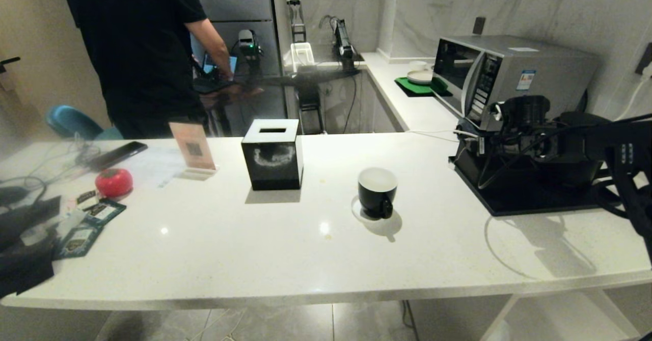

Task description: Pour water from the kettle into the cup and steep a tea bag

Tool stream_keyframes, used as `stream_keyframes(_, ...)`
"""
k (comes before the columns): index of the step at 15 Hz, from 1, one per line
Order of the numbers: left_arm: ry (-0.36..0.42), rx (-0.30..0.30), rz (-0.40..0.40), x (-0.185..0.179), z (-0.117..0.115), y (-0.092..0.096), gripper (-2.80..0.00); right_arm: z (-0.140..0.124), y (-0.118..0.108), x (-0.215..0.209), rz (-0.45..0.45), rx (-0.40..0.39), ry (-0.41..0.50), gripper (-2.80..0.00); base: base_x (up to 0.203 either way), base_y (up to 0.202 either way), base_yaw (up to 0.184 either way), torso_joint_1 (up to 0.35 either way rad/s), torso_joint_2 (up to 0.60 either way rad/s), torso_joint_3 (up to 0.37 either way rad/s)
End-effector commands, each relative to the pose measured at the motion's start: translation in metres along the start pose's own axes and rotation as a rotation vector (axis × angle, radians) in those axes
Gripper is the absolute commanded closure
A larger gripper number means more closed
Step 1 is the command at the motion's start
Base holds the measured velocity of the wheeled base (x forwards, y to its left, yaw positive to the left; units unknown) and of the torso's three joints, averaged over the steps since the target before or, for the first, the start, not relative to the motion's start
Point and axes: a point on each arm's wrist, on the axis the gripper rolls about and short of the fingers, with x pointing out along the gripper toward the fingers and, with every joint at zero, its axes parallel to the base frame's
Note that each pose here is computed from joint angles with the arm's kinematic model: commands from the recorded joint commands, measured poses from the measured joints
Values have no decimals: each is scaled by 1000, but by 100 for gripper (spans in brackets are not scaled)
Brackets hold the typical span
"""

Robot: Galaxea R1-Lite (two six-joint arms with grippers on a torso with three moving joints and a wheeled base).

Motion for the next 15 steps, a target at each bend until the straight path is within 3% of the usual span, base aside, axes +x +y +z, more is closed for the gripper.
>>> stream_keyframes(1, 0, -1, 1, 0, 0, 0, 0, 0, 0, 0, -1, -1, -1, -280, 0, 0, 0, 0, 0, 0)
stream_keyframes(12, 0, -1, 1, 0, 0, 0, 0, 3, 0, -1, -3, 6, -28, -280, 0, 0, 0, 0, 0, 0)
stream_keyframes(13, 0, -1, 1, 0, 0, 0, 0, 3, 0, -1, -3, 6, -29, -201, 0, 0, 0, 0, 0, 0)
stream_keyframes(14, 0, -1, 1, 0, 0, 0, 0, 3, 0, 0, -2, 6, -28, 0, 0, 0, 0, 0, 0, 0)
stream_keyframes(15, 0, -1, 1, 0, 0, 0, 0, 3, 0, -1, -1, 6, -30, 0, 0, 0, 0, 0, 0, 0)
